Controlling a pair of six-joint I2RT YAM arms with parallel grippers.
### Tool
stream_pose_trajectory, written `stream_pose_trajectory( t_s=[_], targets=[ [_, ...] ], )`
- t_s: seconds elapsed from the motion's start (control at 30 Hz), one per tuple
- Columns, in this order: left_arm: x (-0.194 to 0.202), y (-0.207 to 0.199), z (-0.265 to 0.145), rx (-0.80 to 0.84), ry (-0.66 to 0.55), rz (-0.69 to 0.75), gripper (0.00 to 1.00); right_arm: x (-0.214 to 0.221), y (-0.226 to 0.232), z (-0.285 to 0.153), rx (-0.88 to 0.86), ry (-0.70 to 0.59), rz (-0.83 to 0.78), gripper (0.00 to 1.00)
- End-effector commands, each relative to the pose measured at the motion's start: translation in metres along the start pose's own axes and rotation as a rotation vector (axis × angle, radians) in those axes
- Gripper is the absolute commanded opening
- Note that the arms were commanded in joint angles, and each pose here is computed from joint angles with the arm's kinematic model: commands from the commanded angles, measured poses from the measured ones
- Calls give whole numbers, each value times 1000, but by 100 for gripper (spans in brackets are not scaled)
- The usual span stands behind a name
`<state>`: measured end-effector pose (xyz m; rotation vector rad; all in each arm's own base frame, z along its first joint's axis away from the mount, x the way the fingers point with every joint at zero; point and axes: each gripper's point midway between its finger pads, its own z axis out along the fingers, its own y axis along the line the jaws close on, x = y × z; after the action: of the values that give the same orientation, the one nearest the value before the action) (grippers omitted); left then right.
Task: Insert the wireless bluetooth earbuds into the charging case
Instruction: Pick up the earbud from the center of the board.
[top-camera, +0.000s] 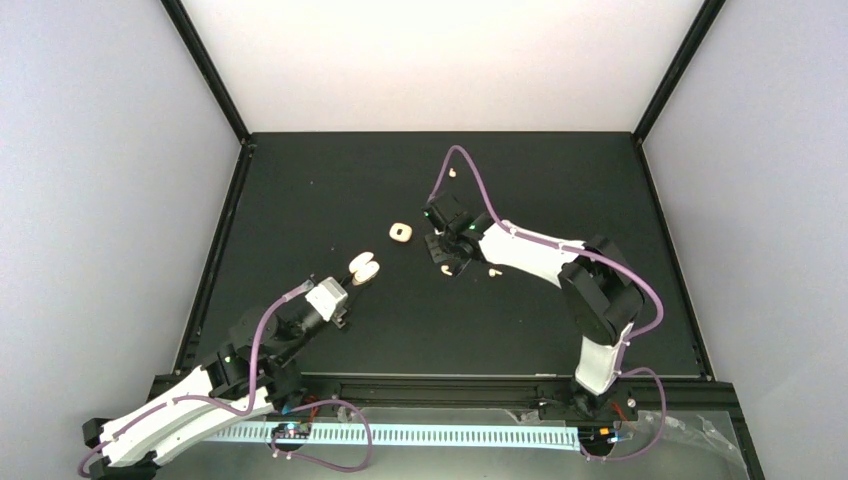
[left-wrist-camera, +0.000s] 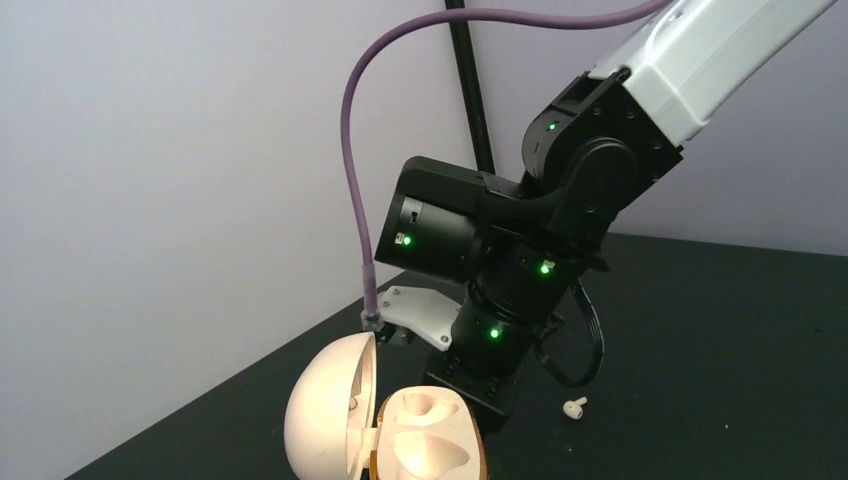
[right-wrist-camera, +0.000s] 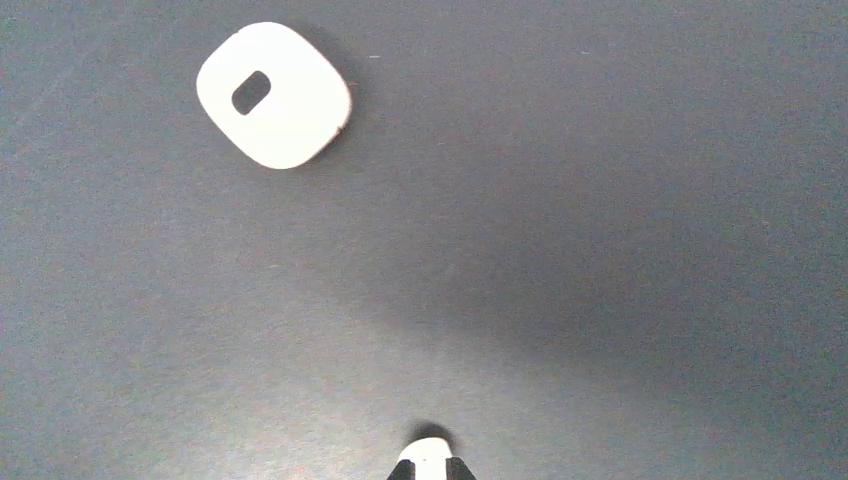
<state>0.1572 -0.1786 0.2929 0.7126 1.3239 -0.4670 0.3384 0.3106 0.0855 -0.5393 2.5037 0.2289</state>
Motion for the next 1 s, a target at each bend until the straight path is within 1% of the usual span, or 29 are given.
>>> stream_pose_trajectory(
  t_s=[0.0,0.23,0.53,0.97],
  targets=[
    [-18,6,-4,-12,-32,5,2,7,-20,11,12,30,49,7],
    [-18,6,-4,-11,-33,5,2,24,-35,24,52,79,72,7],
    [-22,6,-7,-10,-48,-7,2,44,-29,35,16,149,79,7],
    [-24,6,-9,-3,-60,-14,2,72,-23,33,-19,227,70,7]
  ],
)
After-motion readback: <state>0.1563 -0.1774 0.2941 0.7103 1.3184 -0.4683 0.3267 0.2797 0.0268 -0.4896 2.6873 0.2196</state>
